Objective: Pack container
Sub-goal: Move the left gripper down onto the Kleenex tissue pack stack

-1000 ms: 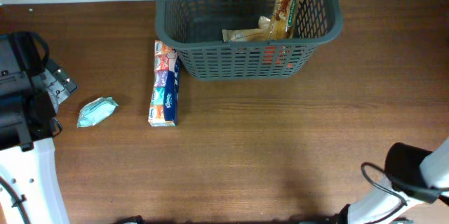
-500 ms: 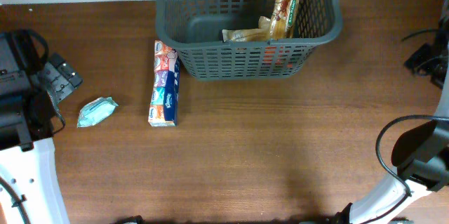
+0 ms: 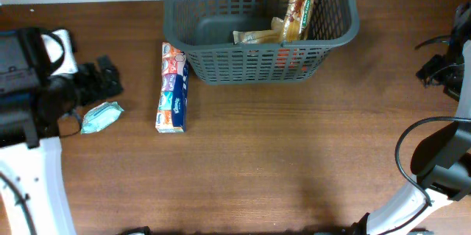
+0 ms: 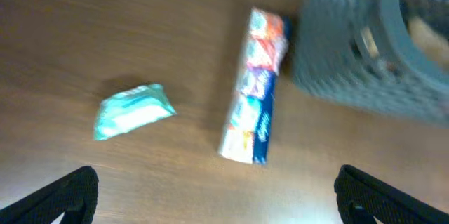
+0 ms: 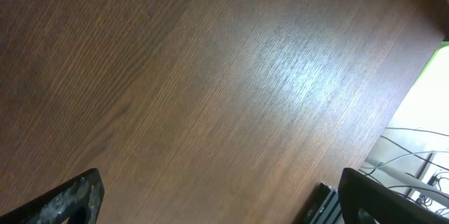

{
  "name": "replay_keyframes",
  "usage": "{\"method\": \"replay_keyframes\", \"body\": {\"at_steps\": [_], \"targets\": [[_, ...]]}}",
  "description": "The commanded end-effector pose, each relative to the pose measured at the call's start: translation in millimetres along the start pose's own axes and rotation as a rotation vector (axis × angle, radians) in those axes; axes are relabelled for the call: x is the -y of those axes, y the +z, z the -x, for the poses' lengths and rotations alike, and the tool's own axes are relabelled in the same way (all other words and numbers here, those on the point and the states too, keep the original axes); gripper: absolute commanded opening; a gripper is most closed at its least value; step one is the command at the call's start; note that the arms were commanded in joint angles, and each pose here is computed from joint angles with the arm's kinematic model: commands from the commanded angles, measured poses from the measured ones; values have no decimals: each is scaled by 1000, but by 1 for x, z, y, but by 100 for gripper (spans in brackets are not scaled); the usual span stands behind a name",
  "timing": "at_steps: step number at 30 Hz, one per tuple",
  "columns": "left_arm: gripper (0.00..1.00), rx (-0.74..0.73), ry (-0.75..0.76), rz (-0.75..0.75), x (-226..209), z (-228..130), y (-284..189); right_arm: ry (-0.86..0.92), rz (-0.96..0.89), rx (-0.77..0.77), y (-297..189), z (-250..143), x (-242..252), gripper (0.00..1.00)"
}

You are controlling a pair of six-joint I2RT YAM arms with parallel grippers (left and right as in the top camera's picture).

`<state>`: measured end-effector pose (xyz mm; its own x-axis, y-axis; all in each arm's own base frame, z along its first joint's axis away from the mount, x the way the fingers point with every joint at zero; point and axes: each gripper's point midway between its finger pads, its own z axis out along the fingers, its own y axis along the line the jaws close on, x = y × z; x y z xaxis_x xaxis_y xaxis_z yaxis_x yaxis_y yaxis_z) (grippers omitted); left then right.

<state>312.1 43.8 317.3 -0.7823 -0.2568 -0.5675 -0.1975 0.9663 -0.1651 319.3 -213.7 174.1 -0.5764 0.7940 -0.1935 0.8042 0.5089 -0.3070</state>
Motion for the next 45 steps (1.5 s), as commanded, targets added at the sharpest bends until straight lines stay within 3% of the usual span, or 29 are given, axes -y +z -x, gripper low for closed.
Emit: {"method": "replay_keyframes", "body": {"at_steps": [1,9,24,36,45], "targets": [[99,-64,83,-101,15,-3,16,18,4,-3,0,-1,2,99],[99,-78,139,-136,21,9,45,18,4,-3,0,-1,2,99],[99,-410,352,-76,55,-39,157,18,4,-3,0,-1,2,99],[99,-576,285,-23,45,-71,229,18,4,-3,0,-1,2,99],[99,-534,169,5,47,-64,249,18,4,-3,0,-1,2,99]]}}
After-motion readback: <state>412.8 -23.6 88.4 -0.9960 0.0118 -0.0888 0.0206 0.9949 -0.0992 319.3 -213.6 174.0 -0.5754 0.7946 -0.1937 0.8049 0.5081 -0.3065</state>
